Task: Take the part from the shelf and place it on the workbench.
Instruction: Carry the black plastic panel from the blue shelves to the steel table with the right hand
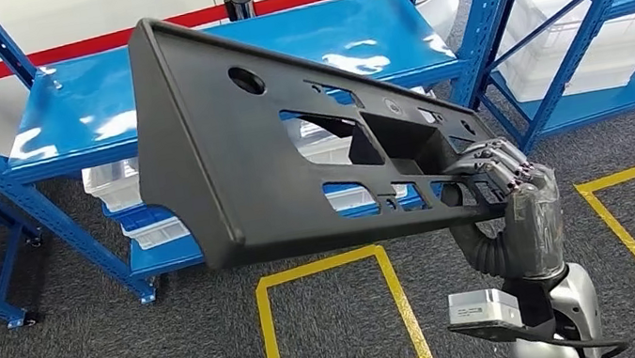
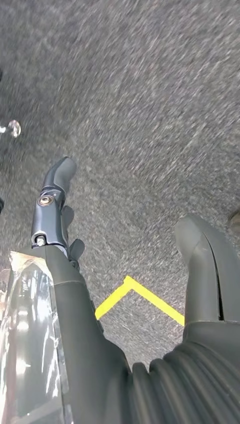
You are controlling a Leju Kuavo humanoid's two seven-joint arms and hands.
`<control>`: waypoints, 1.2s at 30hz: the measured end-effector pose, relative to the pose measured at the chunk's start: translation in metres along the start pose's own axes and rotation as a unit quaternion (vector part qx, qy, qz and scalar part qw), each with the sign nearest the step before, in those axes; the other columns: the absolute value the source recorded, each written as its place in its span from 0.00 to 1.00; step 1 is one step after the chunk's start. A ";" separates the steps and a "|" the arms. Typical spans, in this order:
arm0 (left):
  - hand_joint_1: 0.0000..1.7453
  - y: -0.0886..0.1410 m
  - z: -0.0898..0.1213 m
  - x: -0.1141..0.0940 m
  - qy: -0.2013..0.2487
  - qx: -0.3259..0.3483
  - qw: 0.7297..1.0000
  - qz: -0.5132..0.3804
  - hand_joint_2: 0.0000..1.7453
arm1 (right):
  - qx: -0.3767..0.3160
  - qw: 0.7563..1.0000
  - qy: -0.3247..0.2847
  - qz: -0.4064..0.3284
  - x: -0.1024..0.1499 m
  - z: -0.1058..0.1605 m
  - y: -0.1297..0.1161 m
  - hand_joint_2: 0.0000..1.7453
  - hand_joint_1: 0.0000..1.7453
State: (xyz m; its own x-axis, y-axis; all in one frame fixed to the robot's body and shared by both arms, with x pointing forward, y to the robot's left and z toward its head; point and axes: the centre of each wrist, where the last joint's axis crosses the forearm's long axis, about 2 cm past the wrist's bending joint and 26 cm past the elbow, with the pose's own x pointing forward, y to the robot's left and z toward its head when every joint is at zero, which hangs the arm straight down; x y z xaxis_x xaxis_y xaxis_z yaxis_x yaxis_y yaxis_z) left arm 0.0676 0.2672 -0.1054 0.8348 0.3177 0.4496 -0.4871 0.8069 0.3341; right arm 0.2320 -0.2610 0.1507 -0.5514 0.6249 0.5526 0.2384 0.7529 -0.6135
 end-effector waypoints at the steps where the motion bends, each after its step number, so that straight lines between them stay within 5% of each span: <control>1: 0.00 0.000 0.000 0.000 0.000 0.002 1.000 0.010 1.00 | -0.003 1.000 -0.001 -0.004 -0.002 0.000 -0.001 1.00 0.99; 27: 0.00 0.001 -0.007 0.014 -0.094 -0.035 0.989 0.111 1.00 | -0.035 0.999 0.016 -0.006 -0.019 0.034 -0.029 1.00 0.99; 36: 0.00 0.000 -0.008 0.019 -0.075 -0.036 0.991 0.109 1.00 | -0.046 0.999 0.024 -0.008 -0.014 0.051 -0.035 1.00 0.99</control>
State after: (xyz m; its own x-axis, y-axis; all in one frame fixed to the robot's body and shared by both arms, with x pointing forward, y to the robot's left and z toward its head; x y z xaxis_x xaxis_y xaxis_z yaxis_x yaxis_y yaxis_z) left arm 0.0854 0.2771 -0.1039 0.6622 0.4147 0.6241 -0.6270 0.7627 0.1585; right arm 0.1904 -0.3067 0.1352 -0.5180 0.6204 0.5889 0.3037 0.7770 -0.5514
